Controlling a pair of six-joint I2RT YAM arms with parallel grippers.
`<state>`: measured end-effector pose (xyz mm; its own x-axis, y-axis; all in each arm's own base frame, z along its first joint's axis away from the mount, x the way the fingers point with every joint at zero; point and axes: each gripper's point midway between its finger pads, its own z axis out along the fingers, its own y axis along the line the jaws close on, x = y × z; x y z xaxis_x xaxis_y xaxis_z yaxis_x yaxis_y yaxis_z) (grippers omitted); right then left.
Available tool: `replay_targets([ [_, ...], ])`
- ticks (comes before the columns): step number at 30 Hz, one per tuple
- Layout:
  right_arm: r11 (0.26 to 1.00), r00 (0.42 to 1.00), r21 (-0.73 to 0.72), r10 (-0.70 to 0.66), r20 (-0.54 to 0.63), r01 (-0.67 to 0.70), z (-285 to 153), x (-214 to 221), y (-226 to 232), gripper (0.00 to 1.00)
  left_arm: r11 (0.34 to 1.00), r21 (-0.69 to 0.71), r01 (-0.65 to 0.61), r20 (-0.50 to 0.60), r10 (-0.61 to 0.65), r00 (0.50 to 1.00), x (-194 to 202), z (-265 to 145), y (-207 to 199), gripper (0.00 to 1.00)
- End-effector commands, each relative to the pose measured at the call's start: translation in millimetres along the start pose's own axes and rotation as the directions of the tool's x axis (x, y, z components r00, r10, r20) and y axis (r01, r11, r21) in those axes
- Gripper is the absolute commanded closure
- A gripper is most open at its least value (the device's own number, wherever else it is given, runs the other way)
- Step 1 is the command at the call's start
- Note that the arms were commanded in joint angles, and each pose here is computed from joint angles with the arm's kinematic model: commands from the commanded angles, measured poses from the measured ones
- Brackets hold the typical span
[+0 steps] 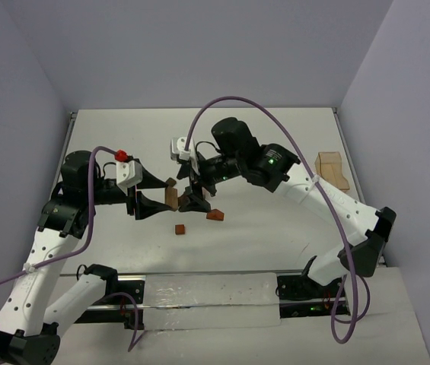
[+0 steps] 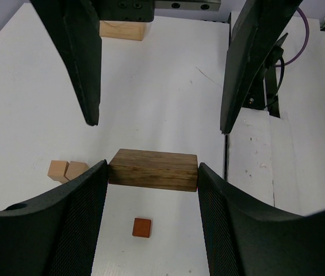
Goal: Build the wood block tower
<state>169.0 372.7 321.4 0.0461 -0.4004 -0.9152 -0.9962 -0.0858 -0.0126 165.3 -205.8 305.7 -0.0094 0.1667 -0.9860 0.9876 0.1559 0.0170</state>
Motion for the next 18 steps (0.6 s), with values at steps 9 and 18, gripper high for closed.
replay_targets([
  [9,1.0,0.999,-0.001,-0.027,0.036,0.027,8,-23,-1,0.0,0.999,0.026,-0.029,0.044,0.028,0.999,-12,2,-4,1.0],
  [18,1.0,0.999,-0.009,-0.027,0.018,0.027,14,-17,2,0.0,0.999,0.028,-0.028,0.056,0.027,0.998,-15,3,-3,1.0],
])
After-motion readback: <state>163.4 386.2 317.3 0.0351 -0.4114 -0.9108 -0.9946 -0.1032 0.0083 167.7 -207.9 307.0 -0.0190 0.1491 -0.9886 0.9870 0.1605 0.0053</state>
